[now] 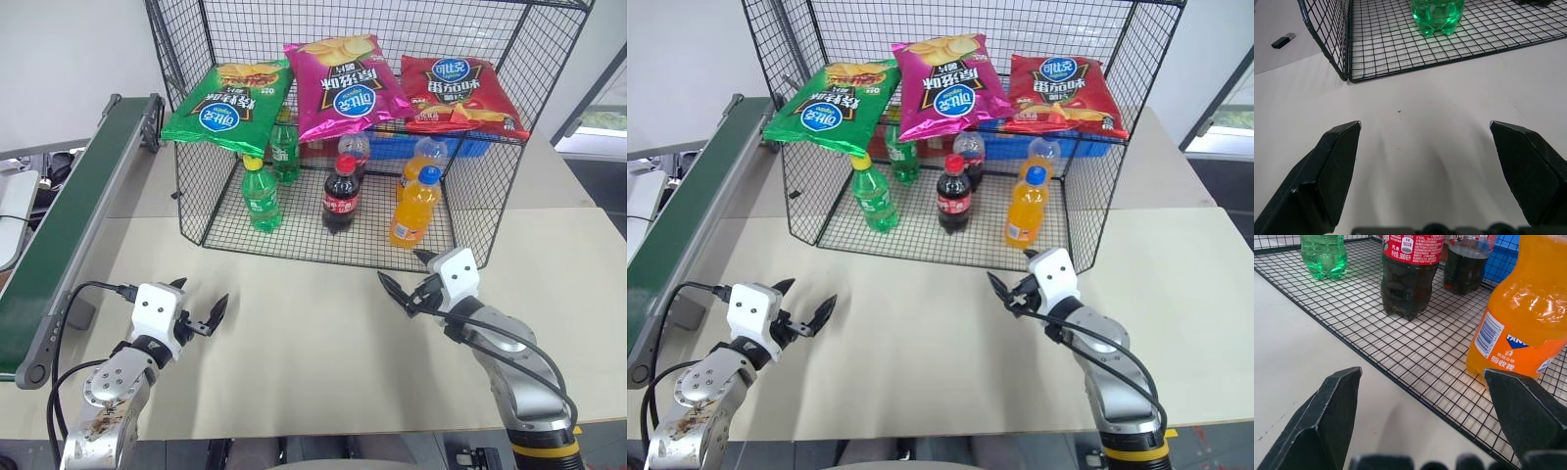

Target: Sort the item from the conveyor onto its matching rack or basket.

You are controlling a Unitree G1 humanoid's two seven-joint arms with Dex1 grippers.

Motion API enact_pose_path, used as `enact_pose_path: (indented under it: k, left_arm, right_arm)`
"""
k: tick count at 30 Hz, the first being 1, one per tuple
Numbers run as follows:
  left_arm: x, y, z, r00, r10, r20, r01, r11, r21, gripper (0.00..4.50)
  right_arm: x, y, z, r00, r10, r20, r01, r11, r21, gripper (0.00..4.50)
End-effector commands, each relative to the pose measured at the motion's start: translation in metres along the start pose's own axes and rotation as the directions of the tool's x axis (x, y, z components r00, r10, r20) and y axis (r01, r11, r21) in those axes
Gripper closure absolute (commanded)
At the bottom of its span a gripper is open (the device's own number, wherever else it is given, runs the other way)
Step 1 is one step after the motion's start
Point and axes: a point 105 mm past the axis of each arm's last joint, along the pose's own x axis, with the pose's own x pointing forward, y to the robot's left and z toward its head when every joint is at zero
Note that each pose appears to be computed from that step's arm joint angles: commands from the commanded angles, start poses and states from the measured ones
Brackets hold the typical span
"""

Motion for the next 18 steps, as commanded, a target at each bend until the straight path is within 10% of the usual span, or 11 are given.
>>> enact_pose_path:
  k: [1, 18]
  left_arm:
    - [-0.0026, 0.0033, 0.0117, 0.999, -0.016, 0.036, 0.015, 0.999, 0.033, 0.00]
    - [-0.0043, 0.0069, 0.0185, 0.995, -0.074, 0.069, 0.072, 0.997, 0.031, 0.00]
  right_arm:
    - [-0.0052, -0.0051, 0.0116, 0.999, 0.001, 0.048, 0.000, 0.999, -0.034, 0.10]
    - [-0.0090, -0.0107, 0.0155, 0.998, 0.016, 0.061, -0.012, 0.998, -0.061, 0.10]
